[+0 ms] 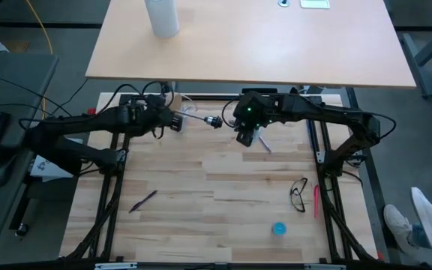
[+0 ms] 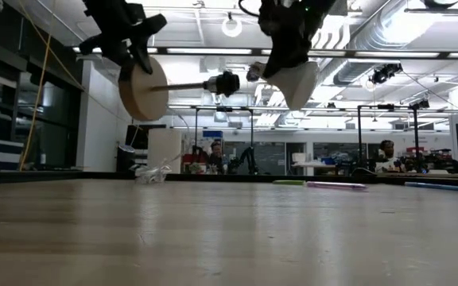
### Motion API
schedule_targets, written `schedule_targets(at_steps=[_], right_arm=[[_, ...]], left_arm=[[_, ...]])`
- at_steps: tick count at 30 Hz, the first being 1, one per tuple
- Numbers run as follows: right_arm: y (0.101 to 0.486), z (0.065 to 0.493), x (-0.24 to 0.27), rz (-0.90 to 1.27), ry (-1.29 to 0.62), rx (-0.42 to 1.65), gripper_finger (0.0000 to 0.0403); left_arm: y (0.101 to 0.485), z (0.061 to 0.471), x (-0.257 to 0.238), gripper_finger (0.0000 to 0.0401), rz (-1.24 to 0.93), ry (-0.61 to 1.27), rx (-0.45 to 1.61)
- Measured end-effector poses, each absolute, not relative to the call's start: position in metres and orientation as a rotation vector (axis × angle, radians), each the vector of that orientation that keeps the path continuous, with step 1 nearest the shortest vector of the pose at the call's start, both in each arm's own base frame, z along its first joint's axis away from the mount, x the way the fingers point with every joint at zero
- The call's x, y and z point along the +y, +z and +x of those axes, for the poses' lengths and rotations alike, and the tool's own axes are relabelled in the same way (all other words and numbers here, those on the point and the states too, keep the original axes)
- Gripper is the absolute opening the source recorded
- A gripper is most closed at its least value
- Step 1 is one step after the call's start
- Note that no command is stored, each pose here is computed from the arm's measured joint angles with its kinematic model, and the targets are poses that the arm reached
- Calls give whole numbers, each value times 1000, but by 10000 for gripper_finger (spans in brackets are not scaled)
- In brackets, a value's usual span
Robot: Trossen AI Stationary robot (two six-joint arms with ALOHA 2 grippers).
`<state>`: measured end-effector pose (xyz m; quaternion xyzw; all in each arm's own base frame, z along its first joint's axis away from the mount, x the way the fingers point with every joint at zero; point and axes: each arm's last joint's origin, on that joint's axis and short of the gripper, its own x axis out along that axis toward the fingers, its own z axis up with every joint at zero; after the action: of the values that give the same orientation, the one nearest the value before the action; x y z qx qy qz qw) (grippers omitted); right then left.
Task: Screw lightbulb
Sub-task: Insert the light bulb into the lamp
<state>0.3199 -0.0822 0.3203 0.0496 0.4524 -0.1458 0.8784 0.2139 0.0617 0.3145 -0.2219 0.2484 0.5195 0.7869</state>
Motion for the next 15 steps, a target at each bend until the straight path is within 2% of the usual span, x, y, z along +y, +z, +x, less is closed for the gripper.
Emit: schedule_targets(at_steps=[9, 15], right_arm=[[321, 316, -79, -169, -447, 1049, 144], [305, 327, -78, -285, -444, 1127, 144]], left_arm=[[307, 219, 70, 114, -634, 1184, 483], [304, 222, 73, 114, -659, 1202, 480]])
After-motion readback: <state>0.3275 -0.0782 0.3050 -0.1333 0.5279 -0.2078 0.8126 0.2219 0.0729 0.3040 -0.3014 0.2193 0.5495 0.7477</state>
